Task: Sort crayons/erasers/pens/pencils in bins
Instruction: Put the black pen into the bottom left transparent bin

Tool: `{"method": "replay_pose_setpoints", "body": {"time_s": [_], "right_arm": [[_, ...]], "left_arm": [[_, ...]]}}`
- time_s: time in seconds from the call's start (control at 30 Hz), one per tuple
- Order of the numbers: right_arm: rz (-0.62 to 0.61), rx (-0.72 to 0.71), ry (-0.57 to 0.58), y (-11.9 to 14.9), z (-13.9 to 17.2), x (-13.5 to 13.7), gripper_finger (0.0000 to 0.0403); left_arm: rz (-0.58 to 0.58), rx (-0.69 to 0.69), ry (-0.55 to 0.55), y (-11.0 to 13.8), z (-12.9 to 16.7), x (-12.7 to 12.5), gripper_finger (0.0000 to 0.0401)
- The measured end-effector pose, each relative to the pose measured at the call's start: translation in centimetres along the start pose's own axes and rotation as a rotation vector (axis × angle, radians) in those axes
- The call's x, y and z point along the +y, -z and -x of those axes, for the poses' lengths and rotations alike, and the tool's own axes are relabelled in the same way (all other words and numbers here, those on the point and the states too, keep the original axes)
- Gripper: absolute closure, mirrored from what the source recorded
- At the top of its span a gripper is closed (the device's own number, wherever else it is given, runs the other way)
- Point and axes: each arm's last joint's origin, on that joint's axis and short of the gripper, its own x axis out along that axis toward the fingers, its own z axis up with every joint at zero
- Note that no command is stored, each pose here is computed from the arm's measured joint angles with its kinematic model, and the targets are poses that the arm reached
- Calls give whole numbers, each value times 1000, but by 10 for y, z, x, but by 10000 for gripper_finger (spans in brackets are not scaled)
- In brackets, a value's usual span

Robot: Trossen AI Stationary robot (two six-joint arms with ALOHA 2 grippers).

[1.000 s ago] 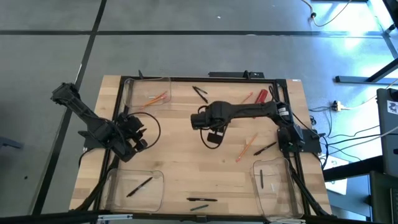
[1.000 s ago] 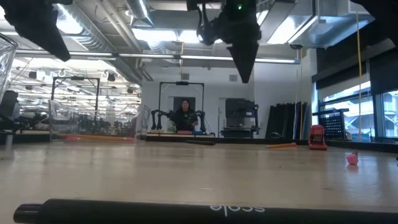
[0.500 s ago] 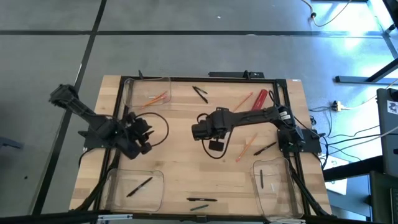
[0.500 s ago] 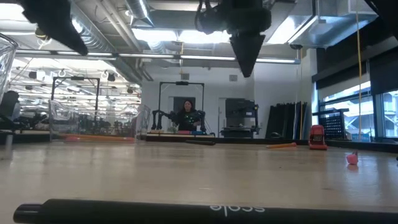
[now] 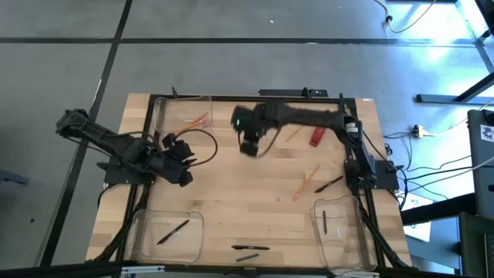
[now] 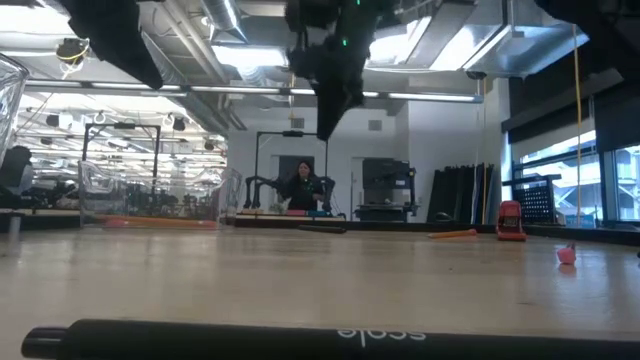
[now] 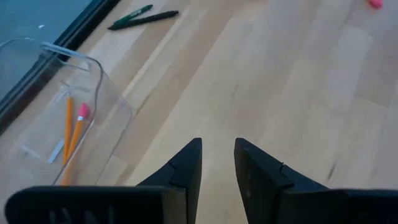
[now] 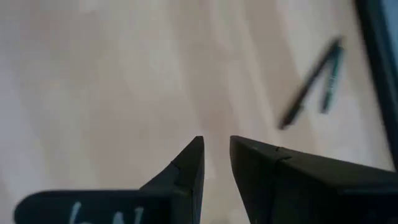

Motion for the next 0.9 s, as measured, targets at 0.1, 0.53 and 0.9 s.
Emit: {"method": "replay_pose_setpoints", "body": {"time_s": [0.1, 0.53, 0.9], "right_arm": [[-85, 3, 13, -1, -3, -32, 322], [-239, -3, 49, 0, -6, -84, 322], [-193, -36, 22, -3, -8, -85, 309]], "left_arm": [[24, -9, -5, -2, 1, 5, 313], [39, -31, -63, -14, -7, 19, 313], [-36, 8, -12, -17, -11, 22, 313]]}}
